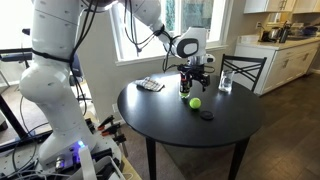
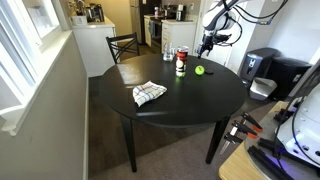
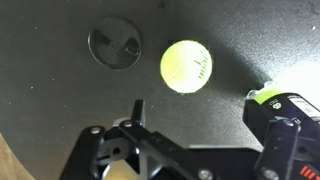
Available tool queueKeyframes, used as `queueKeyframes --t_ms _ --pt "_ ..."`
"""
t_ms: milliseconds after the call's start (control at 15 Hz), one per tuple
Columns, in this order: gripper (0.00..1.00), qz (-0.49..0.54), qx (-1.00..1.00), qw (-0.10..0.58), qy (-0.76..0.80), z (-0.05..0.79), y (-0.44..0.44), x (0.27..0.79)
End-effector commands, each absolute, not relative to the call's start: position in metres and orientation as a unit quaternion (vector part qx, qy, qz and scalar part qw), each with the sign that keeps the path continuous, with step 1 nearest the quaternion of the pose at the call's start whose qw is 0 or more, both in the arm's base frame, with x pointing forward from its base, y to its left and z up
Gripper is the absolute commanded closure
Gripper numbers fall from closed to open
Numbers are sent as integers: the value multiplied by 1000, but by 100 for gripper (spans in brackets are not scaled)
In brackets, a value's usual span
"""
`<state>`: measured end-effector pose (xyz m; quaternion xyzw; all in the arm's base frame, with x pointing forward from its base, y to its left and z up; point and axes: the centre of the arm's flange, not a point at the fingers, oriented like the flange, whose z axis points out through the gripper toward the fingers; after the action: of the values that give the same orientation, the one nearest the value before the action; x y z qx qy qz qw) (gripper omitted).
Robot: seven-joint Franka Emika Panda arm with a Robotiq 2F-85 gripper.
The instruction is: Put the green tennis ball inside the glass container
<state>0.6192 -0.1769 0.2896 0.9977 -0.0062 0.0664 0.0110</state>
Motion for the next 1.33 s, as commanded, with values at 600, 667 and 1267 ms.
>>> queueKeyframes --t_ms 600,667,1267 --pt "0 36 999 -4 -15 220 -179 619" --pt "0 29 999 -3 -18 213 -181 619" --pt "0 20 999 -2 -37 193 -202 624"
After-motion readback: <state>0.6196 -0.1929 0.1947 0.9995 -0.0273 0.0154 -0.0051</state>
